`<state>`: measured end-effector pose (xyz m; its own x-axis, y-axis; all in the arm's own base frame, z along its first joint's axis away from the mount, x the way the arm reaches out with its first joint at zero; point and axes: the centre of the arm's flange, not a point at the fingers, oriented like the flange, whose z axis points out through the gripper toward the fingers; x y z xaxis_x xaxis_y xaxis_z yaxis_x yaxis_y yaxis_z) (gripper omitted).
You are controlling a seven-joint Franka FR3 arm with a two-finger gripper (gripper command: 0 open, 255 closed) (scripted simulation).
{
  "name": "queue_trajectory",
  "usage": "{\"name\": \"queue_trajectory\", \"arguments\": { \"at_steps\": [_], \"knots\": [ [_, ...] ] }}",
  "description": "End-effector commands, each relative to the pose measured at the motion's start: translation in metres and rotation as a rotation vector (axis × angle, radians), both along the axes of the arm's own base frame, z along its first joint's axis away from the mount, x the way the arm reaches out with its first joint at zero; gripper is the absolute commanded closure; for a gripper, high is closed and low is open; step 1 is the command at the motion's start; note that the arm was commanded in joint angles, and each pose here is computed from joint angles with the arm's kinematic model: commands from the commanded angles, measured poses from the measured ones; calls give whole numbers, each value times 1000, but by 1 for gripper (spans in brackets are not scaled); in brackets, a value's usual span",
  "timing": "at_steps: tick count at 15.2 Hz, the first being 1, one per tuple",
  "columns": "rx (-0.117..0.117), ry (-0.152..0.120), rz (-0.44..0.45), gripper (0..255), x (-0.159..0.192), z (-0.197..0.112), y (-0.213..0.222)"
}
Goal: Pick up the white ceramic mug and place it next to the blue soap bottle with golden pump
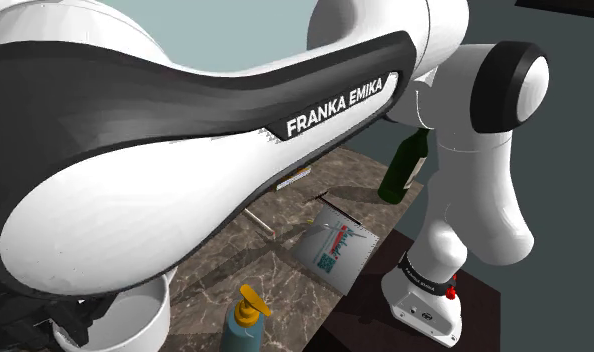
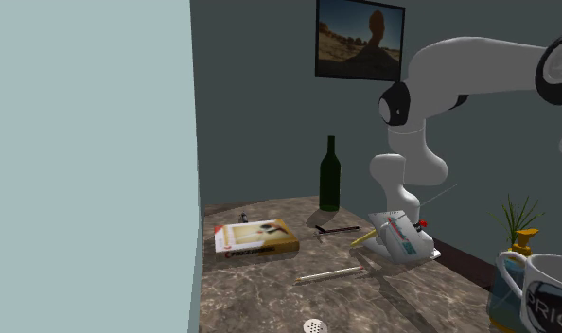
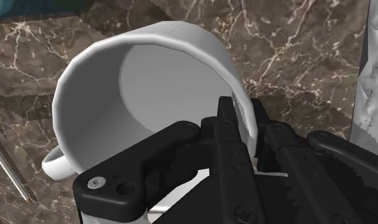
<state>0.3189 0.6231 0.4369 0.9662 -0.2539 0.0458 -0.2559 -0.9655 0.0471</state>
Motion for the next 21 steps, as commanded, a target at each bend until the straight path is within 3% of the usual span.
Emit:
{"name": "queue_trajectory", "arguments": {
  "at_steps": [1, 16, 21],
  "knots": [
    [1, 0, 0, 255, 1, -10, -1],
    [1, 0, 0, 255, 1, -90, -1],
    [1, 0, 0, 255, 1, -90, -1]
  ]
}}
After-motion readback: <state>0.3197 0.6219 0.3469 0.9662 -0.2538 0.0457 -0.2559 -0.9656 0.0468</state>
